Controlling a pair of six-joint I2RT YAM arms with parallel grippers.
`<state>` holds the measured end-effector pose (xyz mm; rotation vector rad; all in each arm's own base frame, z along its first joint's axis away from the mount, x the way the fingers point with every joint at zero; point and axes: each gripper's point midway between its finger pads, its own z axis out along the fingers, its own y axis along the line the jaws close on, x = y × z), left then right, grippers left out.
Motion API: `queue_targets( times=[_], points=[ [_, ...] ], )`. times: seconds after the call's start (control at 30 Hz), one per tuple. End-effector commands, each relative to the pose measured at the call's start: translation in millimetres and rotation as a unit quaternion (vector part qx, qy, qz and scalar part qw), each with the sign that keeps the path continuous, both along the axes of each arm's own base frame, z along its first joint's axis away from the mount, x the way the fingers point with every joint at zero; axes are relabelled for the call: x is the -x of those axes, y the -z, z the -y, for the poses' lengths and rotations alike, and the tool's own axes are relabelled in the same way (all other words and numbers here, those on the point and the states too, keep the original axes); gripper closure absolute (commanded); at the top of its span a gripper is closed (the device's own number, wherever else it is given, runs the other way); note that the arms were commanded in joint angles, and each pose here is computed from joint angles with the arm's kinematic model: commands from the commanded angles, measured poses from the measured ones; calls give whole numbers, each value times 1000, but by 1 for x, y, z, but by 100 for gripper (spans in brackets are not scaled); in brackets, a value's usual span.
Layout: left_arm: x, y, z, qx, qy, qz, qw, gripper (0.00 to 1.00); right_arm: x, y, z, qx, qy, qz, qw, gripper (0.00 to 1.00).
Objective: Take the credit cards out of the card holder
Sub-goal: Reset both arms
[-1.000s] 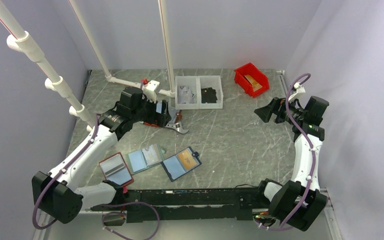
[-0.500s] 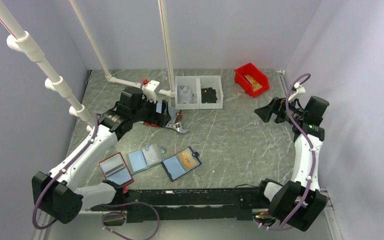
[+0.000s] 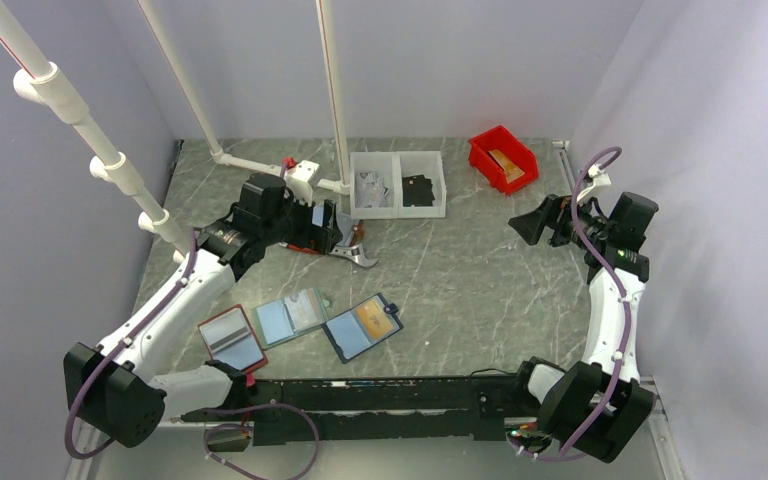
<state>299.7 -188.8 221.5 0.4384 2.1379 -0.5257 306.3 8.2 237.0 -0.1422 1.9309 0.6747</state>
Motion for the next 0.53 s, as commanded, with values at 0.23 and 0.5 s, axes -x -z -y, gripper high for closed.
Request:
queue_targets(
  times=[0.23,0.5],
  points=[
    [-1,-16,-2,6,0,26,1000,1,-3,-18,1,12,0,34,999,0],
    [-1,-17,-2,6,0,26,1000,1,-2,-18,2,14,3,36,999,0]
  ],
)
